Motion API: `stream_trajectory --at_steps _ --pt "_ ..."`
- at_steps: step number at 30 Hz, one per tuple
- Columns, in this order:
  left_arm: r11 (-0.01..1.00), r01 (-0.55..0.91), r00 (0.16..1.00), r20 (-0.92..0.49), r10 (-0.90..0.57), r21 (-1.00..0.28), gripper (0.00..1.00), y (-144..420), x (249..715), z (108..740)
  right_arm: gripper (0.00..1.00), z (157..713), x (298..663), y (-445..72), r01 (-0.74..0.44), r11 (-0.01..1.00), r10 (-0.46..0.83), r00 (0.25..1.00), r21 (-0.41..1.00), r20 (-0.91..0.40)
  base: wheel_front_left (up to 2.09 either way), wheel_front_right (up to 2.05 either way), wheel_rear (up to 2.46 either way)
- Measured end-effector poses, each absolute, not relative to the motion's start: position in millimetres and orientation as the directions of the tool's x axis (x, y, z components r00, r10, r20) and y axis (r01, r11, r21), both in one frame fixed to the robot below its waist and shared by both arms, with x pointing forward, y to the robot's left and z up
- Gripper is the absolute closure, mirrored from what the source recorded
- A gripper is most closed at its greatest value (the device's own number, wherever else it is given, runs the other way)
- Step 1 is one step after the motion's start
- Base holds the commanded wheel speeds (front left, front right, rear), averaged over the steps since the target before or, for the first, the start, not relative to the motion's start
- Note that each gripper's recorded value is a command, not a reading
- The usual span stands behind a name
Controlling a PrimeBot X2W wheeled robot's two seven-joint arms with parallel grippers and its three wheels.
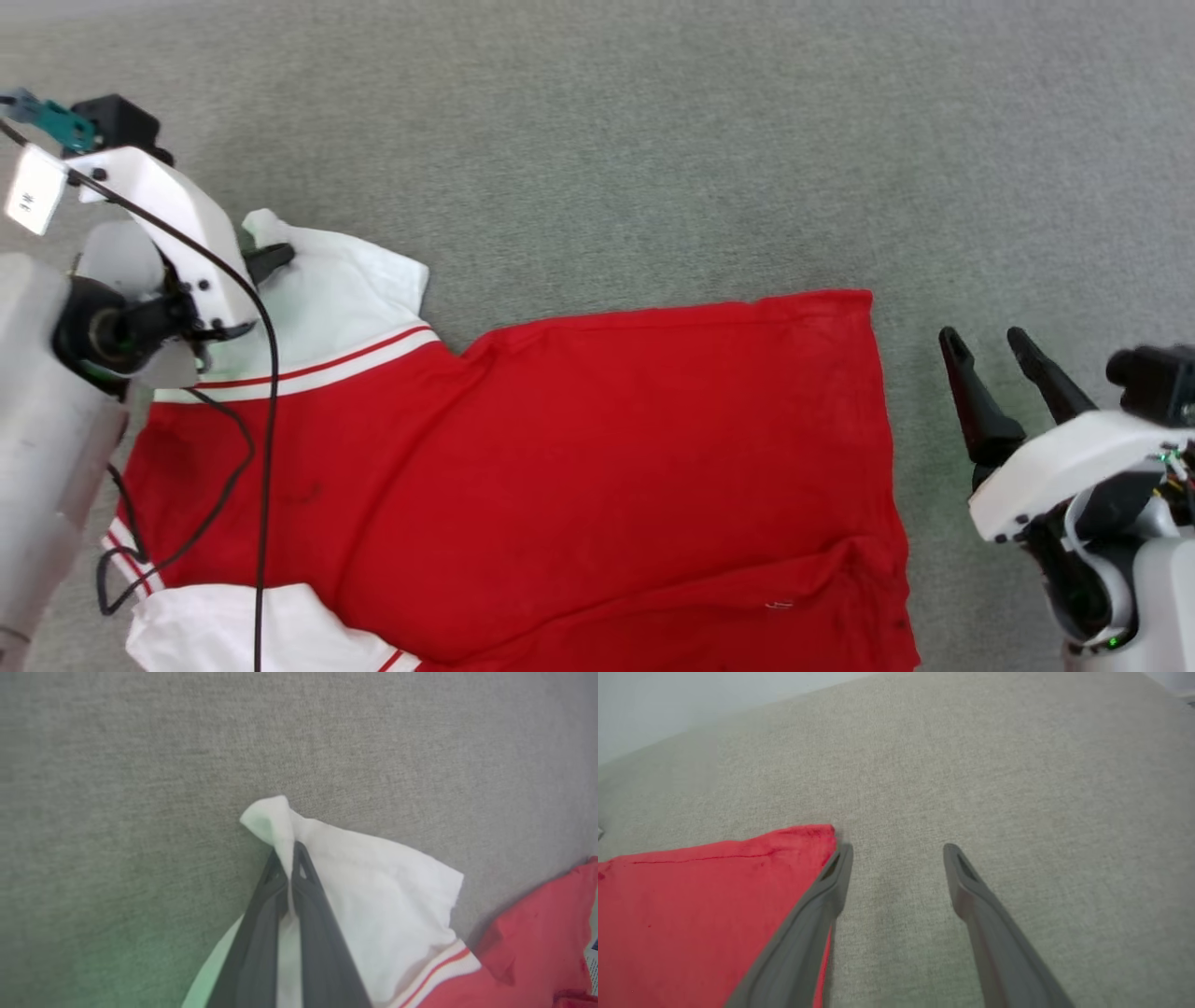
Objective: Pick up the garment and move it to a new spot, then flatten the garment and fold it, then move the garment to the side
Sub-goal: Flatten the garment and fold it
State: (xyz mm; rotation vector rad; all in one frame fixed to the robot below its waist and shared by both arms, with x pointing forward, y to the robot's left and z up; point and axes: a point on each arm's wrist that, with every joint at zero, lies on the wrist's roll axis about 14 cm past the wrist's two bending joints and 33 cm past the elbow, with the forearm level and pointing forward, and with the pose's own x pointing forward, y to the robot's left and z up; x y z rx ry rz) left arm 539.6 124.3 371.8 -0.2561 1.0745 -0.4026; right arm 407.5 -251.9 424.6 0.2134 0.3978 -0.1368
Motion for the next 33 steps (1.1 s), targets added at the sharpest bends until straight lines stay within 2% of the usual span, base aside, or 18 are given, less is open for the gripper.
stream_trajectory --at_steps 6,11,15,22,23,24,25,27,30,33 --pt "0.906 0.243 0.537 -0.73 -0.423 -0.346 1.0 137 546 399 0.0 413 426 -236 0.071 0.982 0.039 0.831 0.176 -0.554 0.0 0.0 0.0" --pt "0.91 0.274 0.63 -0.657 -0.415 -0.312 1.0 146 554 430 0.0 400 438 -216 -0.039 0.988 0.131 0.717 0.148 -0.684 0.0 0.0 0.0" --pt "0.91 0.29 0.664 -0.622 -0.415 -0.297 1.0 152 554 442 0.0 390 447 -200 -0.127 0.985 0.172 0.63 0.118 -0.757 0.0 0.0 0.0" --pt "0.911 0.286 0.675 -0.612 -0.412 -0.298 1.0 159 548 439 0.0 359 436 -193 -0.202 0.975 0.166 0.41 0.088 -0.897 0.0 0.0 0.0" --pt "0.912 0.283 0.673 -0.616 -0.41 -0.299 1.0 160 546 437 0.44 358 436 -193 -0.206 0.975 0.163 0.393 0.086 -0.905 0.0 0.0 0.0" --pt "0.912 0.281 0.671 -0.618 -0.41 -0.3 1.0 161 545 435 0.78 356 435 -192 -0.21 0.974 0.163 0.377 0.087 -0.912 0.0 0.0 0.0" --pt "0.912 0.28 0.67 -0.619 -0.41 -0.301 1.0 162 543 435 1.0 356 435 -192 -0.211 0.973 0.165 0.365 0.091 -0.916 0.0 0.0 0.0" --pt "0.911 0.274 0.675 -0.614 -0.41 -0.307 1.0 163 542 435 1.0 355 434 -190 -0.215 0.972 0.169 0.349 0.097 -0.922 0.0 0.0 0.0" --pt "0.913 0.268 0.686 -0.604 -0.406 -0.309 1.0 165 540 438 1.0 359 437 -187 -0.215 0.97 0.189 0.366 0.115 -0.911 0.0 0.0 0.0" --pt "0.914 0.265 0.709 -0.581 -0.401 -0.308 1.0 168 539 446 1.0 373 448 -187 -0.209 0.971 0.199 0.437 0.117 -0.877 0.0 0.0 0.0"
